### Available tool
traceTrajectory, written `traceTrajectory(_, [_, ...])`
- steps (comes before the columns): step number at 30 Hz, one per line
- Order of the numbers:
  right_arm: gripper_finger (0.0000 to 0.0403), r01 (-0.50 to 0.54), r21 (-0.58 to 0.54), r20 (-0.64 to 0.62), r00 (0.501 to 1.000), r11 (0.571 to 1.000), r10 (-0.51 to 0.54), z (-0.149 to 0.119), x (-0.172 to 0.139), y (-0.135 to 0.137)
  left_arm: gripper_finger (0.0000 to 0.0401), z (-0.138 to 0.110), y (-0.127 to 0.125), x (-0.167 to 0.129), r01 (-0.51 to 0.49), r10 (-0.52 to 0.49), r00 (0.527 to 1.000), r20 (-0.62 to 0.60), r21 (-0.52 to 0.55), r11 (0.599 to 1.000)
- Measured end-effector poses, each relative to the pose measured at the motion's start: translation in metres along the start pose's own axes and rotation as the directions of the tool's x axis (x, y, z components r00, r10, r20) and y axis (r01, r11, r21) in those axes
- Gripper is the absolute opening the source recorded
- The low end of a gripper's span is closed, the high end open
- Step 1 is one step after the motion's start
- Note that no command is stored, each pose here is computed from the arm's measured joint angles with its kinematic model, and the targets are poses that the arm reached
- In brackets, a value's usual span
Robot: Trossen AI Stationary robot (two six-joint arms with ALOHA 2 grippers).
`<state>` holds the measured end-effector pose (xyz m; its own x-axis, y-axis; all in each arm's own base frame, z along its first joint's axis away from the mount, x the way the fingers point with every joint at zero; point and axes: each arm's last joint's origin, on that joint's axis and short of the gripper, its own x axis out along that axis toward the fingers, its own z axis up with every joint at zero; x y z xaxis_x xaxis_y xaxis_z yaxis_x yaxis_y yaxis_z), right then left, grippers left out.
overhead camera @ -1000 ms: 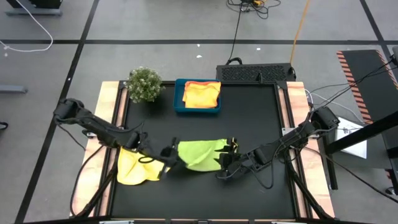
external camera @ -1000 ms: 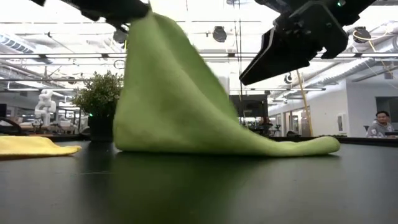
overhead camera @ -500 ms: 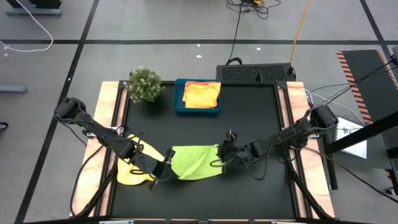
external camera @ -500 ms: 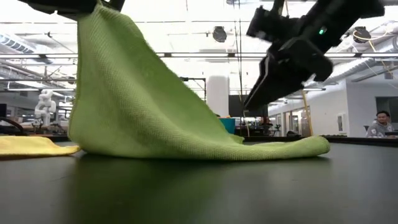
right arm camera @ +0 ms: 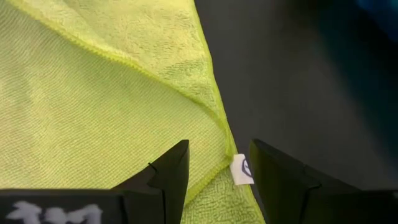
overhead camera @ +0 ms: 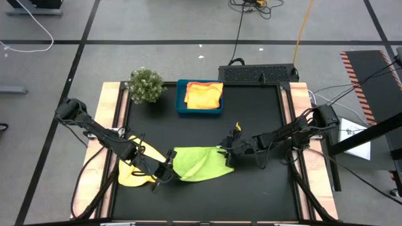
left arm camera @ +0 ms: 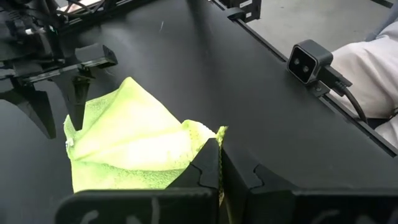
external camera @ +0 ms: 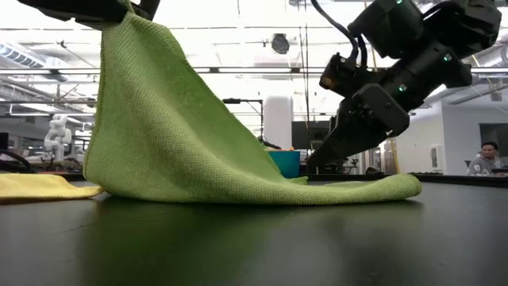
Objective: Fold microfiber towels
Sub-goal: Fold the green microfiber towel
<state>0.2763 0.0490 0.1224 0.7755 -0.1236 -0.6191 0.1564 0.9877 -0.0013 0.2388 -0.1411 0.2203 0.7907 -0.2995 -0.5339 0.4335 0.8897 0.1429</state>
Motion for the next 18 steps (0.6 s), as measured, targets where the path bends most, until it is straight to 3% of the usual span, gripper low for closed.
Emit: traceTrajectory(18, [0.0162,0.005,0.001,0.008,1.0,1.0,-0.005,-0.011,0.016,0.002,0.001,0.0,0.0,0.0,-0.001,0.001,1.0,0.0,-0.021,1.0])
